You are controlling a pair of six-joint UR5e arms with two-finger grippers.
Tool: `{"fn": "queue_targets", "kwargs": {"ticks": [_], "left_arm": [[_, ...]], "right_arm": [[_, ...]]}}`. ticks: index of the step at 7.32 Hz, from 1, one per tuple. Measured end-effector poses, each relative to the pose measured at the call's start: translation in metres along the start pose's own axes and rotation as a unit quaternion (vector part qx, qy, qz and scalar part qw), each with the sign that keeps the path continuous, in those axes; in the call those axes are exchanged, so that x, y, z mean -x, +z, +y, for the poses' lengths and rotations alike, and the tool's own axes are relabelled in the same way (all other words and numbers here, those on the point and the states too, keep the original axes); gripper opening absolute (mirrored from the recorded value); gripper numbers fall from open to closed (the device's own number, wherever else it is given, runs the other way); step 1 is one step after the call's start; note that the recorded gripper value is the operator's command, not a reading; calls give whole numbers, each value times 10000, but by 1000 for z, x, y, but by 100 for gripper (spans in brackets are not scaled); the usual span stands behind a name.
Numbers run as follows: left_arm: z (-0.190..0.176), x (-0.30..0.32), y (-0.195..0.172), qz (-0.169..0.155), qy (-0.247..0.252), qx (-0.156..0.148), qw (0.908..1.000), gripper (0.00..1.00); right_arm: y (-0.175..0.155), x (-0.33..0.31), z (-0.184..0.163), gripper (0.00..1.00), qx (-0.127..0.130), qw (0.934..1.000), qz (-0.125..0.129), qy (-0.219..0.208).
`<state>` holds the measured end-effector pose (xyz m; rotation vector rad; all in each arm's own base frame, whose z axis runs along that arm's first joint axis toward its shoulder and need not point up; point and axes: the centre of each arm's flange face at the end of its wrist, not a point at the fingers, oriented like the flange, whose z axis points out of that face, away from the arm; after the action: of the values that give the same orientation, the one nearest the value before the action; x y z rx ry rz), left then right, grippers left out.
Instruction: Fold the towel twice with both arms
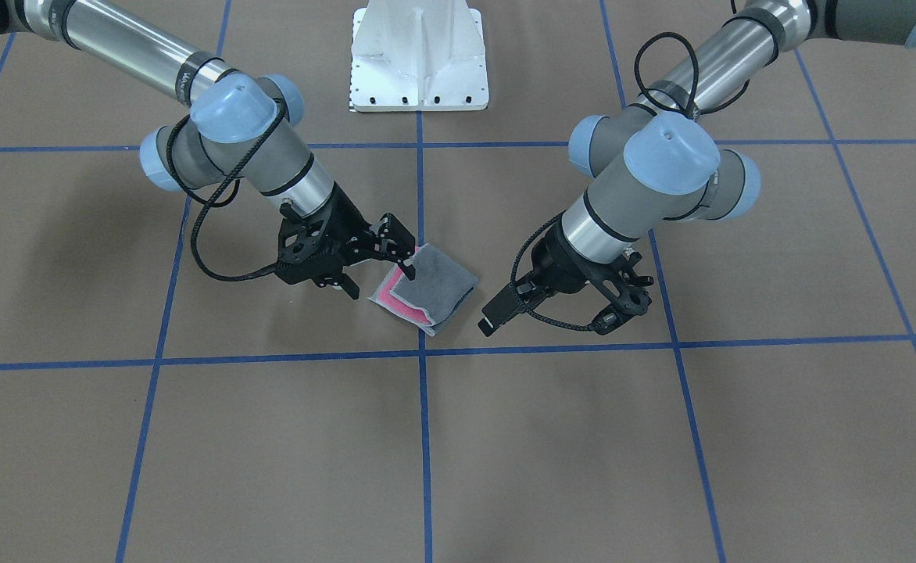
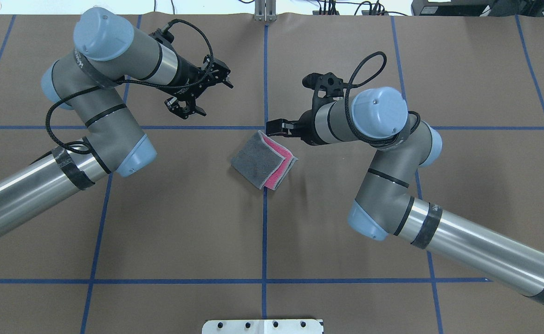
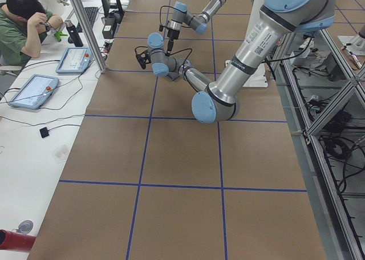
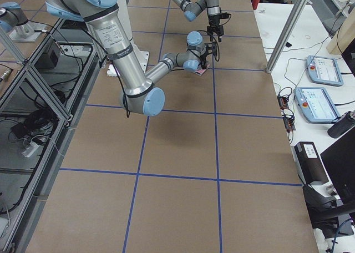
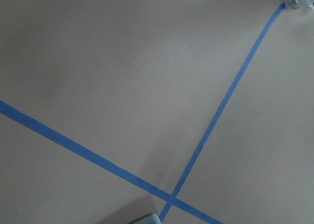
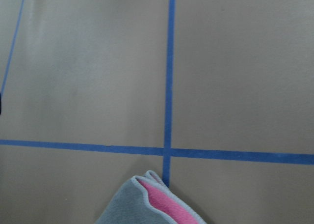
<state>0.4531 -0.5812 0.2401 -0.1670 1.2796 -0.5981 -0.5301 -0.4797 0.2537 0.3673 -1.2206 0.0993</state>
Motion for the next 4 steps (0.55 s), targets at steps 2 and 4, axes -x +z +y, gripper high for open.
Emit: {"fn": "queue_targets", "kwargs": {"ticks": [2, 4], "left_arm": [[-4, 9, 1, -37, 8, -9, 10000, 100], [-6, 13, 2, -59, 35, -16, 10000, 100]], "right_arm": [[15, 0, 20, 82, -89, 9992, 84, -369], [22, -4, 25, 62, -120, 9971, 174, -732]]}}
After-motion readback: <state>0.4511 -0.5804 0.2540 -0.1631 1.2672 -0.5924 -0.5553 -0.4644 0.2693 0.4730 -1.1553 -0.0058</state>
